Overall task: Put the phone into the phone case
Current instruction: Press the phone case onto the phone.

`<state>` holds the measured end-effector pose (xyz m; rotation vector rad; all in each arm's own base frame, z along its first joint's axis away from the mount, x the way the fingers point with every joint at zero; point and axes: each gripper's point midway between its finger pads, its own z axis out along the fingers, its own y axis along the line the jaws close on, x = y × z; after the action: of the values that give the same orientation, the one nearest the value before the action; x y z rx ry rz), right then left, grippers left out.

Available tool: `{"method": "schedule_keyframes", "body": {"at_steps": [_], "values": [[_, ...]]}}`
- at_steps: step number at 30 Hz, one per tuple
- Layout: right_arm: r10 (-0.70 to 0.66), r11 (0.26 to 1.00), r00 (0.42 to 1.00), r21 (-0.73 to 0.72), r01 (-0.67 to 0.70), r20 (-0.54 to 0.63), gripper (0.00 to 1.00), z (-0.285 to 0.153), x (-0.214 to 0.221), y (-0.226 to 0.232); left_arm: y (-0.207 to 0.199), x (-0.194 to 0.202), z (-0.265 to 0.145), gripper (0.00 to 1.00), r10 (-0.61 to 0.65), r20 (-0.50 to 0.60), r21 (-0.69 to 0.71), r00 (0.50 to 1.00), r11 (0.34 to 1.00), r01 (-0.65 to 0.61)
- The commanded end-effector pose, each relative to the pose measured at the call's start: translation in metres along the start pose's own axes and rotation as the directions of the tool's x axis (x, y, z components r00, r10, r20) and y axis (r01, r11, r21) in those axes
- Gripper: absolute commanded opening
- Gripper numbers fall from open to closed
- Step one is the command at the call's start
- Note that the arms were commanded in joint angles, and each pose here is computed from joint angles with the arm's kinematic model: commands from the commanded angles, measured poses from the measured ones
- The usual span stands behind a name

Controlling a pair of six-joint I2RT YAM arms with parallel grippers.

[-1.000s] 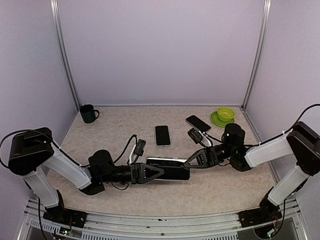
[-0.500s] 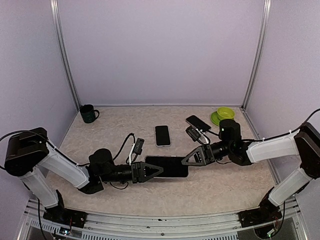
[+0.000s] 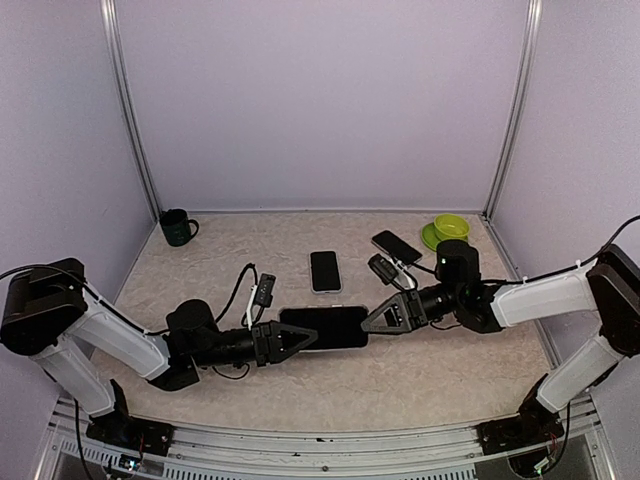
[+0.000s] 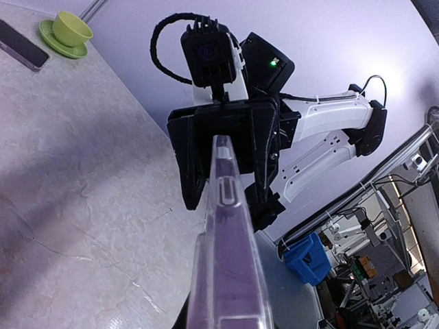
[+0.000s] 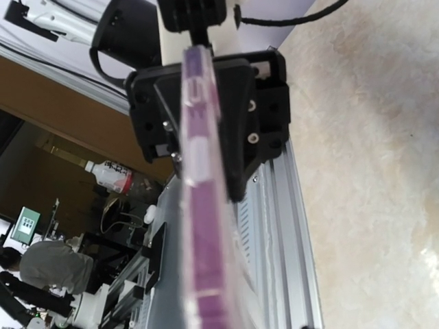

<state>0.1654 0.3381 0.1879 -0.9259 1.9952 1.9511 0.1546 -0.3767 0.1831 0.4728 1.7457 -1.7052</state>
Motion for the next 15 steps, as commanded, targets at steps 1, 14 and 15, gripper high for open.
{"method": "schedule_keyframes", "body": {"at_steps": [1,14,15], "values": [[0.01,1.0,1.0,0.002,-0.01,-0.009,0.48,0.009,0.007,-0.005,-0.028,-0.026,-0.004,0.0,0.045,0.107,0.097,0.993,0.994,-0.056],[0.013,1.0,0.999,-0.009,-0.013,-0.032,0.21,0.016,0.016,-0.006,-0.024,-0.023,-0.004,0.0,0.032,0.107,0.092,0.994,0.995,-0.042],[0.013,1.0,0.999,-0.006,-0.013,-0.029,0.16,0.016,0.015,-0.006,-0.024,-0.023,-0.003,0.0,0.032,0.105,0.091,0.994,0.995,-0.041]]}}
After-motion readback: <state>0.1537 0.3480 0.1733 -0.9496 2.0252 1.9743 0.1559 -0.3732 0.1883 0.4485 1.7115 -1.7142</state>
